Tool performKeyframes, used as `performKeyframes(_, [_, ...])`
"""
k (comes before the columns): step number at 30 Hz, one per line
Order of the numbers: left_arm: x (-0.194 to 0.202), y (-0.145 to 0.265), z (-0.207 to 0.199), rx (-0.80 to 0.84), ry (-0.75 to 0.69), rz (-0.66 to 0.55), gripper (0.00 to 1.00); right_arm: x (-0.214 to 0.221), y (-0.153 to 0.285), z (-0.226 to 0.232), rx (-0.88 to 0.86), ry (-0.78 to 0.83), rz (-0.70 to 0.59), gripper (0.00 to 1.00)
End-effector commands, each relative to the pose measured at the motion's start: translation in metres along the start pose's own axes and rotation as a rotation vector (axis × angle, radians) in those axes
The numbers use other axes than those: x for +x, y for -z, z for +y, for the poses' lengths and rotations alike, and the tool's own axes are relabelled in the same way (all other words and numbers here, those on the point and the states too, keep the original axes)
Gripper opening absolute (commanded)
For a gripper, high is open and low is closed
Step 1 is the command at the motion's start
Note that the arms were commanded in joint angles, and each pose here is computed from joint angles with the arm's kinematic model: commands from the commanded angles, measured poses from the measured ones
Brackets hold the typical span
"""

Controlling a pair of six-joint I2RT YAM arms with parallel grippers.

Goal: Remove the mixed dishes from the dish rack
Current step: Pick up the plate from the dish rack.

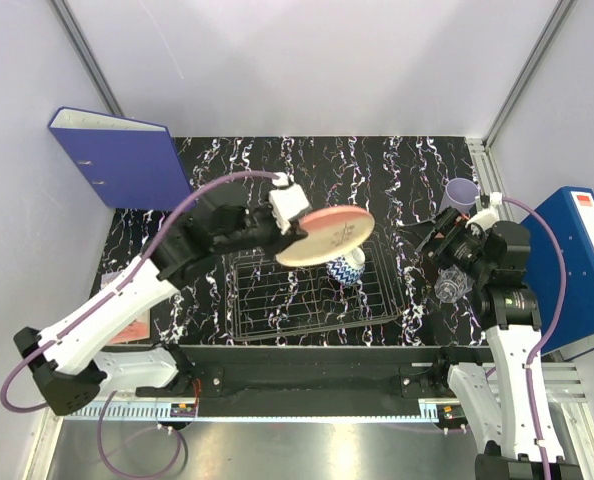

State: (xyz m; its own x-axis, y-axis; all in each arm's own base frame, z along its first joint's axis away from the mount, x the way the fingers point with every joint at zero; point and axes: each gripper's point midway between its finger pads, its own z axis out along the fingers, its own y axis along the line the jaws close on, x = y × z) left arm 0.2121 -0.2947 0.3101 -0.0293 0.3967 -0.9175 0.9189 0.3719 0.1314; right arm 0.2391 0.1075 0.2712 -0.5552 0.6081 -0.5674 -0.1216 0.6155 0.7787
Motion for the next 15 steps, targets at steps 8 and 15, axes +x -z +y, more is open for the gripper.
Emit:
performKeyframes(8, [-0.109,0.059,0.097,-0.186,0.634,-0.311,0.0,-0.01,0.017,0.059,-0.206,0.061,0.0,0.88])
performKeyframes(15, [-0.114,0.054,0.104,0.099,0.944,-0.542,0.0,-0.016,0.021,0.08,-0.294,0.063,-0.012,0.85])
